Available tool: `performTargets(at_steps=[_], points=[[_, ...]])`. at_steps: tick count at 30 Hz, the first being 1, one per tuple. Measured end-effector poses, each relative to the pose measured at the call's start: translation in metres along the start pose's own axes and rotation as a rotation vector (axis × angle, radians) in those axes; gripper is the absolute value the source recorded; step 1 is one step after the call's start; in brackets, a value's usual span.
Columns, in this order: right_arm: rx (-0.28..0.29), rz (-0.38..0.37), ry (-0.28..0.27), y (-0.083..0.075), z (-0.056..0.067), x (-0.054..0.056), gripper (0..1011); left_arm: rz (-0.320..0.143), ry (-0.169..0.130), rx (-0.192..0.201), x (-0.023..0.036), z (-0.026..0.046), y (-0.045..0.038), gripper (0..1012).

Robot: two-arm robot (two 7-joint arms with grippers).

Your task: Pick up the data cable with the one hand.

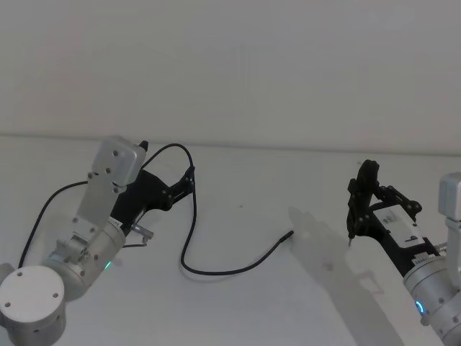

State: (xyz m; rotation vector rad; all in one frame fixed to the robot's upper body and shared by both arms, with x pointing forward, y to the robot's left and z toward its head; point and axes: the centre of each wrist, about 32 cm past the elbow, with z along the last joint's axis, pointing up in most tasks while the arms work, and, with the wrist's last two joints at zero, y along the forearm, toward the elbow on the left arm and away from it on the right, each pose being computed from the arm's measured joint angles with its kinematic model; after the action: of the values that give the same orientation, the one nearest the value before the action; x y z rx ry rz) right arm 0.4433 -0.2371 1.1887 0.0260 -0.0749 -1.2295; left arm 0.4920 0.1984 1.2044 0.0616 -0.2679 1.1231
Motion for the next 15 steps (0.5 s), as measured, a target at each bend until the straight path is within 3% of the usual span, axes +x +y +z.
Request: performTargets(at_steps=[5,15], points=[[0.0,0.0,0.0,0.0,0.0,0.0,268,-0.017,-0.009,-0.001,-0.0004,0.0009,0.0011,1001],[0.0,0.0,0.0,0.0,0.0,0.0,268,-0.119,-0.064,0.001,0.0025,0.0057,0.0076,1001]])
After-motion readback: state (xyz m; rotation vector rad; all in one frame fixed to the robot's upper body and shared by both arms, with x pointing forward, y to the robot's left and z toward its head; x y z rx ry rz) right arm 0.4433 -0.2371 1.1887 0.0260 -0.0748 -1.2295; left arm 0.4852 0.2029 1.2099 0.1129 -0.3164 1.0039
